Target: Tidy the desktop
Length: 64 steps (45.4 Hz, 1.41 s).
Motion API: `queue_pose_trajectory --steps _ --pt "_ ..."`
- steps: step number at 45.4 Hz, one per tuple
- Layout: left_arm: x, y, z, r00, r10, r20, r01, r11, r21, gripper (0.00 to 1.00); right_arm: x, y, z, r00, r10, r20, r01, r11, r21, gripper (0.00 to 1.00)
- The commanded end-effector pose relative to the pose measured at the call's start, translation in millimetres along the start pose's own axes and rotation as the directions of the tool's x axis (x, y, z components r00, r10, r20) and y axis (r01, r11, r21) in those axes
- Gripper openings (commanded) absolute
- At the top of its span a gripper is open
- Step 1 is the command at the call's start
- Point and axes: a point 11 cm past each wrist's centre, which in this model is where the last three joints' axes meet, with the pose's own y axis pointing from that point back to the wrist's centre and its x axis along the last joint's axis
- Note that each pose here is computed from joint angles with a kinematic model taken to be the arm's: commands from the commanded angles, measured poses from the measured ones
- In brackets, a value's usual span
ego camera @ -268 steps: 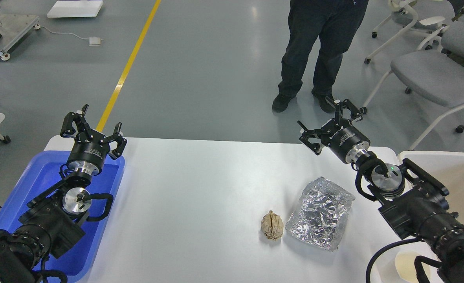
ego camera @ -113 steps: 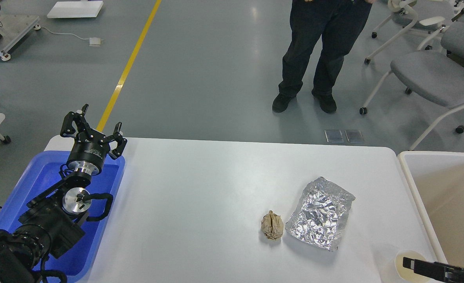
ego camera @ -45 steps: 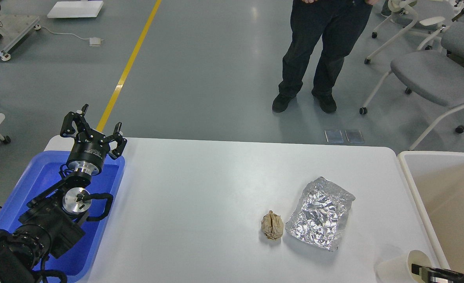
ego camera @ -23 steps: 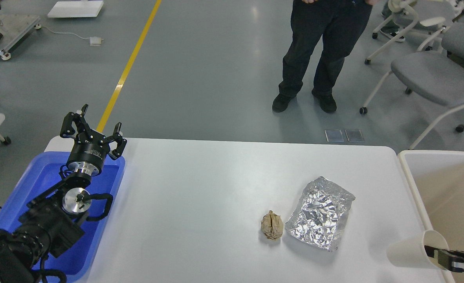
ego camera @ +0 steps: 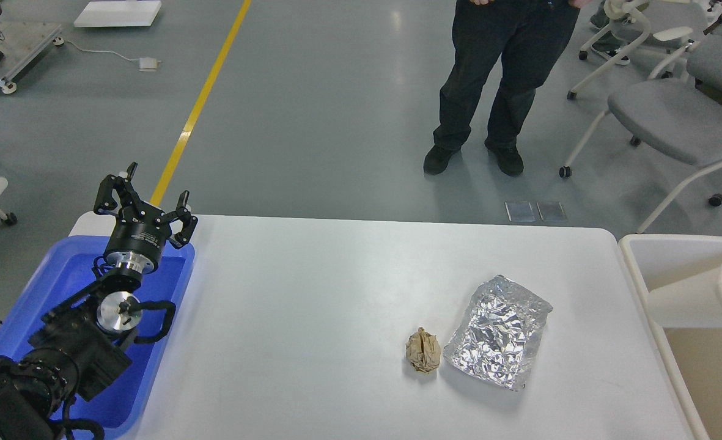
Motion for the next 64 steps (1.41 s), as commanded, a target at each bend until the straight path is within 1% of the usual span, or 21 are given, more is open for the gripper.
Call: queue_pose_trajectory --steps 1,4,9,14,20,25,33,39,42,45,51,56,63,64 --pt "0 0 0 1.0 0.0 0.0 0.0 1.0 0.0 1.0 47 18 3 0.998 0.063 -0.001 -0.063 0.998 -0.029 0.0" --pt "0 0 0 1.0 -0.001 -0.001 0.001 1.0 0.0 1.0 50 10 10 0.997 0.07 0.009 -0.07 0.997 -0.041 0.0" --pt "0 0 0 1.0 -0.001 0.0 0.001 1.0 0.001 1.0 58 -18 30 0.996 0.092 0.023 -0.09 0.994 -0.063 0.0" --pt "0 0 0 1.0 0.0 0.0 0.0 1.0 0.0 1.0 64 -31 59 0.982 0.154 0.107 -0.14 0.982 -0.128 0.0" --pt "0 0 0 1.0 0.0 0.0 0.0 1.0 0.0 1.0 54 -55 79 0.943 0.217 0.253 -0.18 0.97 -0.163 0.0" --pt "0 0 0 1.0 -0.001 -0.001 0.001 1.0 0.0 1.0 52 -62 99 0.903 0.289 0.318 -0.215 0.945 -0.246 0.0" --pt "0 0 0 1.0 0.0 0.001 0.0 1.0 0.001 1.0 27 -89 122 0.806 0.402 0.435 -0.252 0.897 -0.362 0.0" --pt "0 0 0 1.0 0.0 0.001 0.0 1.0 0.001 1.0 -4 -111 136 0.702 0.477 0.529 -0.22 0.851 -0.476 0.0" --pt "0 0 0 1.0 0.0 0.001 0.0 1.0 0.001 1.0 -23 -120 144 0.638 0.529 0.559 -0.2 0.816 -0.543 0.0" --pt "0 0 0 1.0 0.0 0.001 0.0 1.0 0.001 1.0 -43 -130 147 0.563 0.569 0.599 -0.172 0.79 -0.589 0.0" --pt "0 0 0 1.0 0.0 0.0 0.0 1.0 0.0 1.0 -79 -144 151 0.387 0.643 0.661 -0.077 0.736 -0.672 0.0" --pt "0 0 0 1.0 0.0 0.001 0.0 1.0 0.001 1.0 -96 -150 150 0.273 0.687 0.674 -0.022 0.705 -0.709 0.0" --pt "0 0 0 1.0 0.0 0.0 0.0 1.0 0.0 1.0 -108 -159 145 0.153 0.741 0.654 0.027 0.658 -0.752 0.0" --pt "0 0 0 1.0 0.0 0.0 0.0 1.0 0.0 1.0 -111 -162 144 0.114 0.749 0.653 0.041 0.653 -0.756 0.0"
